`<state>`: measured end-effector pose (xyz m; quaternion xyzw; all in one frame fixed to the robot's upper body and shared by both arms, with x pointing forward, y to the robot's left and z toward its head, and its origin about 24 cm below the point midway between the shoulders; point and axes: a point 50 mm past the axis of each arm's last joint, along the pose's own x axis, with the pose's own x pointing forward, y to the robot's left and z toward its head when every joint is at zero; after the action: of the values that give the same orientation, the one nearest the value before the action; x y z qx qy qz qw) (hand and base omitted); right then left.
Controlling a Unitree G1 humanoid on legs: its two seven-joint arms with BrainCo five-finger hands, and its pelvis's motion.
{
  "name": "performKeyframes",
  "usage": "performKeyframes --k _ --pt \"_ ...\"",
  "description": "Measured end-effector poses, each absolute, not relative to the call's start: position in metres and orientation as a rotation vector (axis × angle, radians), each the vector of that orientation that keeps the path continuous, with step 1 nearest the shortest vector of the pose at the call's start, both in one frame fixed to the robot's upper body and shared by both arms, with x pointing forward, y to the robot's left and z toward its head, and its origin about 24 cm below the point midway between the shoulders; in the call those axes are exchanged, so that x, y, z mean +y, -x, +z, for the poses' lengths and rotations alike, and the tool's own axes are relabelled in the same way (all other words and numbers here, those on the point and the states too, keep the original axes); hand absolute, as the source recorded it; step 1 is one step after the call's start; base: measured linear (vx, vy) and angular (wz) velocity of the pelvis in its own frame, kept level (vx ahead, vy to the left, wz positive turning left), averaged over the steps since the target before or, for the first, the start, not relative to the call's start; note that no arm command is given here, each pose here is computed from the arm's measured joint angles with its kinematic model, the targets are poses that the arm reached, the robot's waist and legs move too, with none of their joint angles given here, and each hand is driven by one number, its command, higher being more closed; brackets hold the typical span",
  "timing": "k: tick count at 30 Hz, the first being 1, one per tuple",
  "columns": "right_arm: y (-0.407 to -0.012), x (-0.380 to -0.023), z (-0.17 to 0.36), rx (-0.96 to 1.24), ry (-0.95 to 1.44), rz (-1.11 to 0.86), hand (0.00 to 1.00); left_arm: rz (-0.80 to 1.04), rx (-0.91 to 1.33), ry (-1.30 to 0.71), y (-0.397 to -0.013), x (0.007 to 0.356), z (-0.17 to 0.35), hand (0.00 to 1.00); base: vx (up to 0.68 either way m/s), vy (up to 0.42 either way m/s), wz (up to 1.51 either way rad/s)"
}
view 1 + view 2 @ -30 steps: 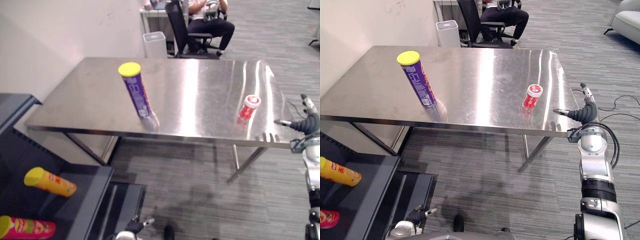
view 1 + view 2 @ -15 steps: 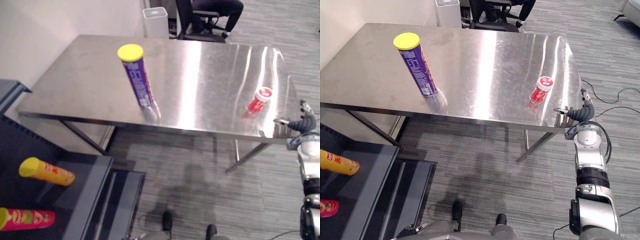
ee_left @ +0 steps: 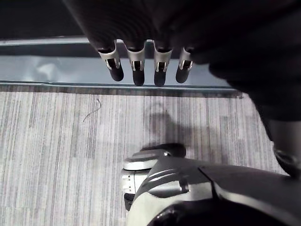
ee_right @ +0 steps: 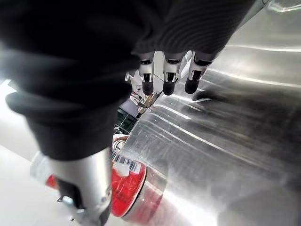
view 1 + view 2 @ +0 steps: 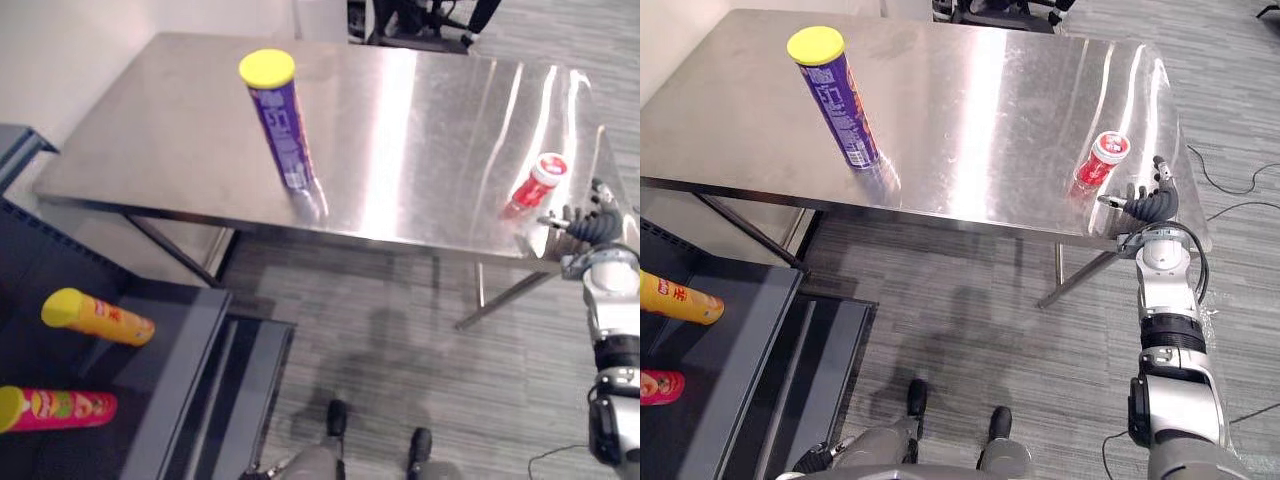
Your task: Put the gum and the chips on the shelf.
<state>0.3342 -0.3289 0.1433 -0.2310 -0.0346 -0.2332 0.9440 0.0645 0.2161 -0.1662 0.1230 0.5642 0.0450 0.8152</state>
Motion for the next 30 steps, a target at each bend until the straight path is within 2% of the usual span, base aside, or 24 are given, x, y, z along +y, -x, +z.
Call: performKeyframes --k 6,14,30 --pt "-0.343 -0.321 0.155 -0.102 0.477 -0.457 0.00 0.119 1.189 -0.251 -0.068 0.219 -0.165 0.00 0.00 -0.009 -0.02" --pt "-0.355 -0.320 0.175 -0.145 0.364 -0.504 0.00 0.146 1.170 -0.266 -0.073 0.224 -0.163 0.00 -0.01 0.008 0.08" --pt "-0.361 -0.321 0.196 -0.187 0.357 -0.521 0.00 0.163 1.150 -0.283 -0.078 0.229 -0.160 0.00 0.00 0.001 0.01"
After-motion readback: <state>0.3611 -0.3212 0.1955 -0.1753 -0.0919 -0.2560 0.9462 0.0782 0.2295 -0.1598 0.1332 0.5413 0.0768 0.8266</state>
